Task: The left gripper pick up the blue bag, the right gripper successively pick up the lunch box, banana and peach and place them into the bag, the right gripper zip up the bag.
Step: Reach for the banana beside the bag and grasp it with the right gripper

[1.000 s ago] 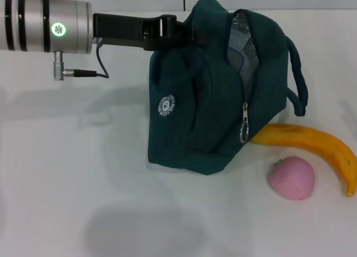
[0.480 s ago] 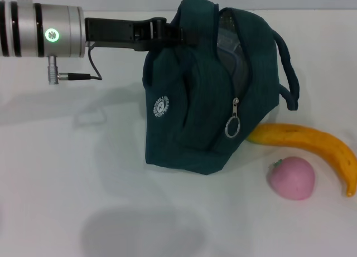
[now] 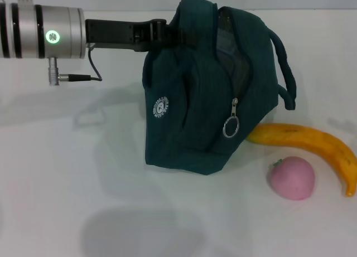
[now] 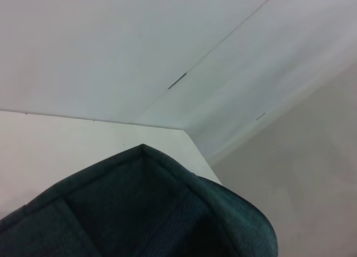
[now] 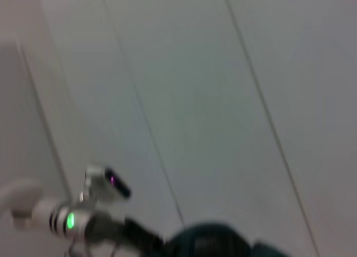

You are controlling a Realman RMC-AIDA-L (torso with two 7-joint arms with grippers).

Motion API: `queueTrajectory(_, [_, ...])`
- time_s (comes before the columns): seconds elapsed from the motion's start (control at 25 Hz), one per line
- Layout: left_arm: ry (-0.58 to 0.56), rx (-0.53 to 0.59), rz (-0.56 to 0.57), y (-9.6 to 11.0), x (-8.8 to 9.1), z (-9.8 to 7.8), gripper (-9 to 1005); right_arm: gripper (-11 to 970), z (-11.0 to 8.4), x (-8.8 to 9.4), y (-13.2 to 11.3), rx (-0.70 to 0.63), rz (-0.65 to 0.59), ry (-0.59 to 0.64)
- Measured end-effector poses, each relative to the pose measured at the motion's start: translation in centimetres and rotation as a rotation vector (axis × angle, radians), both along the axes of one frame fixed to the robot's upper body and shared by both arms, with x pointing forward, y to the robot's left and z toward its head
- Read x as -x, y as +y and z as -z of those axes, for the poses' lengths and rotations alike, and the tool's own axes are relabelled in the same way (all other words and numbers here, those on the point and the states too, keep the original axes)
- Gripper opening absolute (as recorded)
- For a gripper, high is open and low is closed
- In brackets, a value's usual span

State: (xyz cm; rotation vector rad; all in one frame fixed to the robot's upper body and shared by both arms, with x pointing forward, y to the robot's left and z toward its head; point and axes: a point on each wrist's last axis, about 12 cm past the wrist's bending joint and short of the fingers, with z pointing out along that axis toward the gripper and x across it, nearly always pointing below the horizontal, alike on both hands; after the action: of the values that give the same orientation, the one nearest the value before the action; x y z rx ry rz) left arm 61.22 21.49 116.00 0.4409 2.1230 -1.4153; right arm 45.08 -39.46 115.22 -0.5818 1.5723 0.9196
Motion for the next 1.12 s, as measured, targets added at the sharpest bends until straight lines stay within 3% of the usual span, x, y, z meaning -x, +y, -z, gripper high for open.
queueTrajectory(0.24, [-0.012, -0.003, -0.001, 0.2, 0.1, 0.2, 44, 676, -3.8, -4.2, 2.3, 0.299, -0.061, 0.222])
queueTrajectory(0.56, [-0.023, -0.003, 0.005, 0.0, 0.0, 0.1, 44, 678, -6.6, -9.3, 6.0, 0.545, -0.100, 0.441])
queueTrajectory(0.8, [-0.028, 0.004, -0.002, 0.1, -0.1, -0.1, 44, 680, -7.0, -11.8, 8.7, 0.713, -0.102, 0.536])
queueTrajectory(1.12, [-0.043, 0.016, -0.021, 0.0, -0.5, -0.5, 44, 683, -5.7, -13.4, 11.0, 0.727, -0.161, 0.594])
